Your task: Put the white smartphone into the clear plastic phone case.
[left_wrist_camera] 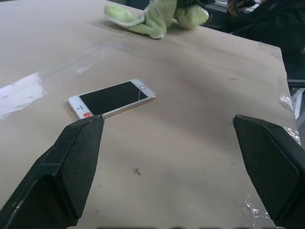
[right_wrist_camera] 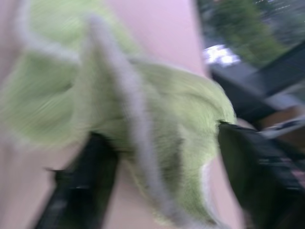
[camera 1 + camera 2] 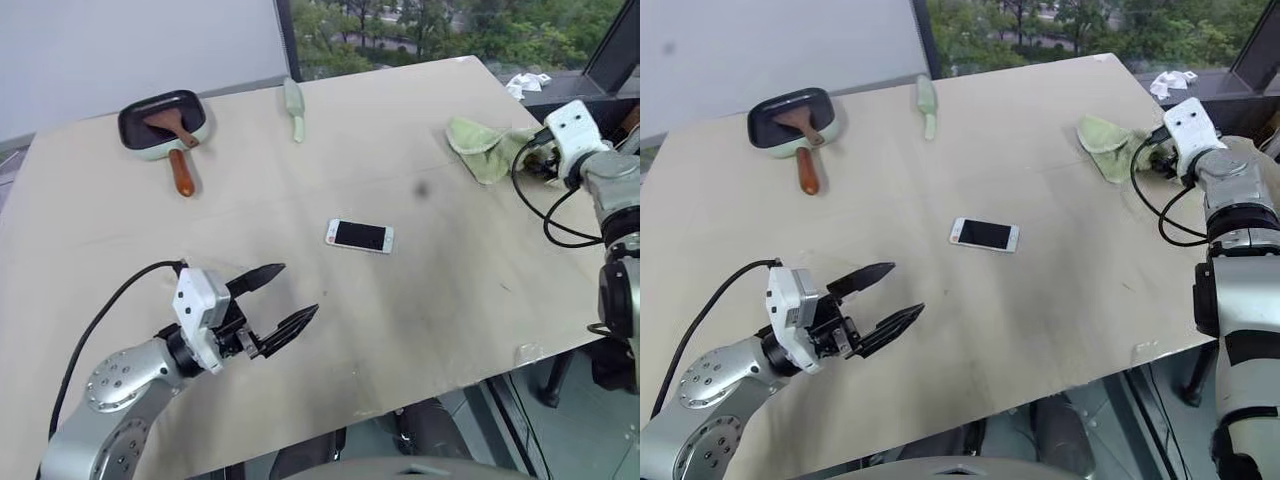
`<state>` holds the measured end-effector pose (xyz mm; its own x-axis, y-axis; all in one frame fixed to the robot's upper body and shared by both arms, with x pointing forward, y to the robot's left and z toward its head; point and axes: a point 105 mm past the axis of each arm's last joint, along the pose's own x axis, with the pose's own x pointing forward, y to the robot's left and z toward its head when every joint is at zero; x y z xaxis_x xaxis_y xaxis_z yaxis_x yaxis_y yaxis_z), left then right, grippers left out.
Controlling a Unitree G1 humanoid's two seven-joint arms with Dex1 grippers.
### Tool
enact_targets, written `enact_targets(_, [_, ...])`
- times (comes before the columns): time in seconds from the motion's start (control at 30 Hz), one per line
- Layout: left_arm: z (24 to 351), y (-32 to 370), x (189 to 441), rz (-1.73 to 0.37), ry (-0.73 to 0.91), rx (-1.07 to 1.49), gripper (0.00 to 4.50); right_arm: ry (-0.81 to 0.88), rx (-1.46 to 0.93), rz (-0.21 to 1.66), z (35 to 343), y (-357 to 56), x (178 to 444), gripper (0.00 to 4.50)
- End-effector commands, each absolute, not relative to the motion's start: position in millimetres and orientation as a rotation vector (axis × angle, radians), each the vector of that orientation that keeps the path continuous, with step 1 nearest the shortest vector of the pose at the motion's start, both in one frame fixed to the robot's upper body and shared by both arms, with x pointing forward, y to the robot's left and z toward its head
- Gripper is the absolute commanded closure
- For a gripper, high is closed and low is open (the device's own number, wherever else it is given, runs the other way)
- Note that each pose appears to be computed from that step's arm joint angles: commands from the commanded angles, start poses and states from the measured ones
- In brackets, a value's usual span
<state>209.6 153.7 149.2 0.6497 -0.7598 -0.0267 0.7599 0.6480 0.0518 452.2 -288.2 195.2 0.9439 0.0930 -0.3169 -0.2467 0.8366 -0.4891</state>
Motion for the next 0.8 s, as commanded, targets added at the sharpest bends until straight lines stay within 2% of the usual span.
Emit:
enact_targets(0.03, [156.6, 149.8, 204.6, -0.871, -0.025, 0.072, 0.0, 0.286, -0.556, 0.369, 207.1, -273.0, 445.6, 0.05])
enact_targets(0.2, [158.1, 159.9, 205.7, -0.824, -0.019, 0.069, 0.0, 0.334, -0.561, 0.57, 203.6, -273.5, 421.9, 0.05])
enact_targets(0.3, [156.5, 165.2, 205.9, -0.806, -0.005, 0.074, 0.0, 0.344, -0.618, 0.539, 207.4, -290.2, 412.2, 0.05])
enact_targets(0.4, [153.6, 171.5, 205.6, -0.796, 0.001, 0.073, 0.0, 0.255, -0.607, 0.424, 234.1, -309.3, 411.4, 0.05])
enact_targets(0.47, [150.7, 176.6, 205.6, -0.785, 0.009, 0.076, 0.0, 0.232, -0.596, 0.432, 241.9, -312.5, 407.7, 0.05])
enact_targets(0.6, [139.6, 204.5, 213.4, -0.66, 0.056, 0.125, 0.0, 0.184, -0.539, 0.743, 237.8, -259.1, 383.8, 0.05])
enact_targets(0.7, [128.3, 224.8, 225.6, -0.547, 0.084, 0.227, 0.0, 0.192, -0.404, 1.046, 218.7, -198.0, 341.0, 0.05])
enact_targets(0.8, [122.7, 235.2, 236.9, -0.531, 0.093, 0.297, 0.0, 0.183, -0.288, 1.269, 199.2, -142.5, 295.8, 0.05])
